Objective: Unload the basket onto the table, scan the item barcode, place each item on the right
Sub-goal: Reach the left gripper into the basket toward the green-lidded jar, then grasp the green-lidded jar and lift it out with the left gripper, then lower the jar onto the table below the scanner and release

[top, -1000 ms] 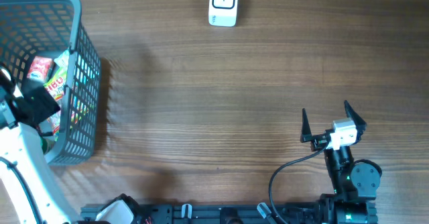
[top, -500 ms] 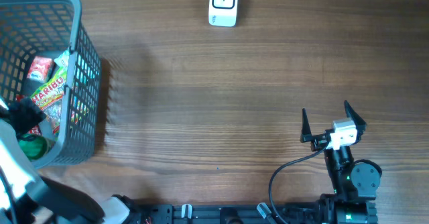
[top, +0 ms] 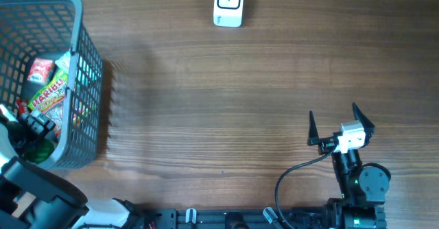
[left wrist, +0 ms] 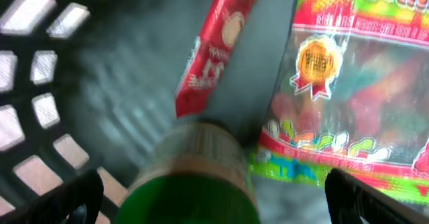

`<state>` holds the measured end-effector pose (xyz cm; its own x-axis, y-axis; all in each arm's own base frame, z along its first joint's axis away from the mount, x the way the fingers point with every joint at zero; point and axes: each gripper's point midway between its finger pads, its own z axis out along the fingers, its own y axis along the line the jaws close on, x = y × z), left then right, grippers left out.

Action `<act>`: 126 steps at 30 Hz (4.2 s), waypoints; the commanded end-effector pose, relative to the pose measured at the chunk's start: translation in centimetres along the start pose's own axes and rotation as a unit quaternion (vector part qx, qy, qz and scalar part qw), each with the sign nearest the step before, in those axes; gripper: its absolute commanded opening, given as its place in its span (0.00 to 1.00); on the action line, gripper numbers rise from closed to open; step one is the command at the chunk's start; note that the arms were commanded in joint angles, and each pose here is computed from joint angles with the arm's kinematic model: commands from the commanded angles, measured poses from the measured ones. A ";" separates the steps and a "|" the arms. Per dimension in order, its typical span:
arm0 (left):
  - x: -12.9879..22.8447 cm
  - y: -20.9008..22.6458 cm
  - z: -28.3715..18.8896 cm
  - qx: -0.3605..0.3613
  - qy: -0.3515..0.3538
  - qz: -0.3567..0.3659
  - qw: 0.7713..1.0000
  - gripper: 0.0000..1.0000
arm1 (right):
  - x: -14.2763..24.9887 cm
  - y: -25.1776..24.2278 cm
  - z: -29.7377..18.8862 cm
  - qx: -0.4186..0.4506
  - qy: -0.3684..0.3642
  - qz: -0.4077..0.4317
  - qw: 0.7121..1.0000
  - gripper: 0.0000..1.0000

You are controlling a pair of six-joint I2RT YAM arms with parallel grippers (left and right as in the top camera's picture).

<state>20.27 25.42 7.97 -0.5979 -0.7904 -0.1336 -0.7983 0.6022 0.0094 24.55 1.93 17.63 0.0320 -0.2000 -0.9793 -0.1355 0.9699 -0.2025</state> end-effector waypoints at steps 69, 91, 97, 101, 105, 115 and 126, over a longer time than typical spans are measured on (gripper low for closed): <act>10.3 -28.8 -32.6 0.331 -0.190 0.295 0.876 0.54 | -0.2 0.0 0.0 0.000 -0.005 -0.004 1.000 1.00; 29.7 -42.1 -6.4 0.128 0.080 0.326 0.933 0.55 | -0.2 0.0 0.0 0.000 -0.005 -0.004 1.000 1.00; 31.7 -41.8 -1.8 0.105 0.094 0.288 0.947 0.55 | -0.2 0.0 0.0 0.000 -0.005 -0.004 1.000 1.00; 32.0 -41.0 -0.5 0.093 0.099 0.288 0.948 0.62 | -0.2 0.0 0.0 0.000 -0.005 -0.004 1.000 1.00; 32.2 -40.2 0.4 0.082 0.103 0.288 0.948 0.65 | -0.2 0.0 0.0 0.000 -0.005 -0.004 1.000 1.00; 32.2 -41.3 0.7 0.108 0.094 0.290 0.946 1.00 | -0.2 0.0 0.0 0.000 -0.005 -0.004 1.000 1.00; 27.3 -43.7 -10.7 0.179 0.015 0.312 0.933 1.00 | -0.2 0.0 0.0 0.000 -0.005 -0.004 1.000 1.00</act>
<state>34.61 -24.57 4.99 -0.9568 -0.2905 0.0128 -0.2882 0.9414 -0.1750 24.55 1.93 17.62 0.0316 -0.2000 -0.9793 -0.1356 0.9699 -0.2024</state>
